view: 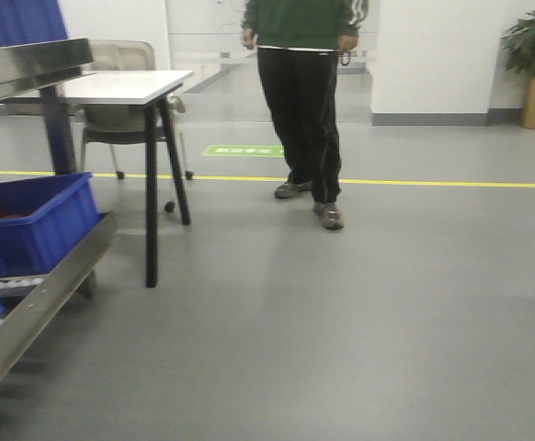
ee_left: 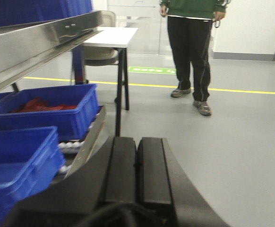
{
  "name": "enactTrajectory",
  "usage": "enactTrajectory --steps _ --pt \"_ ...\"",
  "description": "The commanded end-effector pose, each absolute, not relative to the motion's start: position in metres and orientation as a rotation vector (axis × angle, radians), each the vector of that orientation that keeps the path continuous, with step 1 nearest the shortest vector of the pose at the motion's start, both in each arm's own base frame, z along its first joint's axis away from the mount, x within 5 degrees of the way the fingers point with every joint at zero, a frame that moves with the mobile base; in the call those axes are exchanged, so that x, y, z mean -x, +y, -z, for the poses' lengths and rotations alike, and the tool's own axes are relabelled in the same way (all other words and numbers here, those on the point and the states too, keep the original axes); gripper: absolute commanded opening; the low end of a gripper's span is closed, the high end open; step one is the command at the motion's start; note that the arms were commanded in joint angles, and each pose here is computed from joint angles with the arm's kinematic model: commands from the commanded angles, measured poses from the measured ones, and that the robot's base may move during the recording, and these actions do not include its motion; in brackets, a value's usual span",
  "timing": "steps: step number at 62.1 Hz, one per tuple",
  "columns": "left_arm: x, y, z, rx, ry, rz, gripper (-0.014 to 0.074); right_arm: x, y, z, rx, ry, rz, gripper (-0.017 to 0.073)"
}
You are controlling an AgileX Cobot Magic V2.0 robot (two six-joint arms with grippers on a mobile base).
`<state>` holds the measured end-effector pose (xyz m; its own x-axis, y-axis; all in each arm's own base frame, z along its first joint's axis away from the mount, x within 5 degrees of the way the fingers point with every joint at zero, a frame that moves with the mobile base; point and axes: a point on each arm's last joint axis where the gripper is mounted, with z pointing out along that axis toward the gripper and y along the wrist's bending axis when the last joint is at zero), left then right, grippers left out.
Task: Grab orange capacitor from left shelf to right conveyor
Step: 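Drive the base to the conveyor while holding the cylinder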
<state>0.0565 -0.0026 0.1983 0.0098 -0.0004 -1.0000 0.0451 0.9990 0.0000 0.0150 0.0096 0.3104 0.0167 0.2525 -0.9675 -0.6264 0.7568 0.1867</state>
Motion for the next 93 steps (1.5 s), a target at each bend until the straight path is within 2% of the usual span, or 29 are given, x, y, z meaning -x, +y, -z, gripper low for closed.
enactTrajectory --steps 1,93 --pt "-0.0566 -0.0027 -0.1974 -0.028 1.491 0.046 -0.0125 -0.0111 0.0069 -0.3269 0.317 1.29 -0.717 0.0053" --pt "-0.0566 -0.0027 -0.1974 -0.028 1.491 0.046 -0.0125 -0.0111 0.0069 -0.3269 0.317 1.29 -0.717 0.0053"
